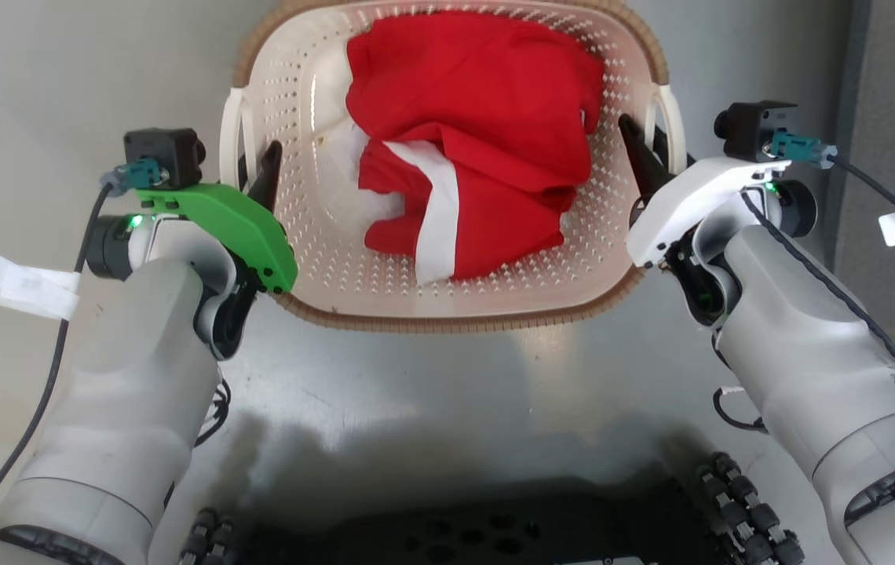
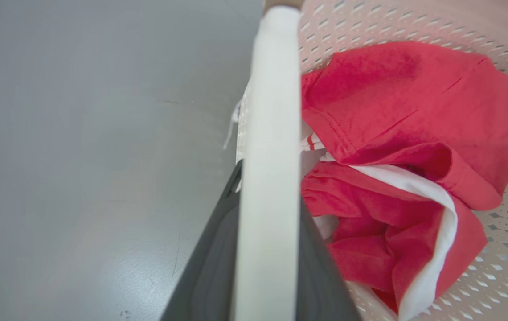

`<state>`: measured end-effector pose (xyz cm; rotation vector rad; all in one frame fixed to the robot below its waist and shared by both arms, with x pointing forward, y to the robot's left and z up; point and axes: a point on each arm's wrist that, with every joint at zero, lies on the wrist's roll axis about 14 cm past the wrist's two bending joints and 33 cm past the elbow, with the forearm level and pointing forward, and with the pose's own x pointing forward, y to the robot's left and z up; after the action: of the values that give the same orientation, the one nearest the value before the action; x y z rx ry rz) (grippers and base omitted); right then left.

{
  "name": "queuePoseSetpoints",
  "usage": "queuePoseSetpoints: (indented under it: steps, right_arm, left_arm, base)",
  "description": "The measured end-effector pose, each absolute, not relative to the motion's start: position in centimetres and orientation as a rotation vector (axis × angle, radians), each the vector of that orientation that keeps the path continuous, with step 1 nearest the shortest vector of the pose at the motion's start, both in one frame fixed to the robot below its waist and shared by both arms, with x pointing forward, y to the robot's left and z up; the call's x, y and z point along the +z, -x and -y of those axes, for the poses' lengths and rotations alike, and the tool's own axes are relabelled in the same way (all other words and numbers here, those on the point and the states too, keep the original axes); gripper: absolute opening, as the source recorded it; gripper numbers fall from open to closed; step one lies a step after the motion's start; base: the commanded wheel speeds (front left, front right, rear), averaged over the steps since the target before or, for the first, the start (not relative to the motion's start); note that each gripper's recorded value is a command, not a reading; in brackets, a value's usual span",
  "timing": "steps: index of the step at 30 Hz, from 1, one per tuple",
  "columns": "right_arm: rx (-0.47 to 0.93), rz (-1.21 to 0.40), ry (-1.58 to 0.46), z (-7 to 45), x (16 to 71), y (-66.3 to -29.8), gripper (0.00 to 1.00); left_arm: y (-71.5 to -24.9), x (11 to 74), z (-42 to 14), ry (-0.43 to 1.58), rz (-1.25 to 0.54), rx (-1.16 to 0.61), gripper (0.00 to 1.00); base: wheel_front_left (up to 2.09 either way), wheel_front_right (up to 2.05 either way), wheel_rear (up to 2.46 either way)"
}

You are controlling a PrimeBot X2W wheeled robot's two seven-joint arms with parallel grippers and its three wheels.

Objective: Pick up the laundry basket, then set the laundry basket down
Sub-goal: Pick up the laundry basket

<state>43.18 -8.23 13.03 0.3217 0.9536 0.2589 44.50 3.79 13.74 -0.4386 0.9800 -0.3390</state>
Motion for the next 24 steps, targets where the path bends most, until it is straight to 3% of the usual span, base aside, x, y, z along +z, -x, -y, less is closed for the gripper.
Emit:
queuePoseSetpoints:
  steps: [24]
  right_arm:
    - [0.307,-0.954,-0.244,8.5,22.5,-44.1,0.00]
  left_arm:
    - [-43.6,23.0,-3.1,0.439,-0.994,-0.373,0.00]
  base:
    - [0.00,0.00,0.00]
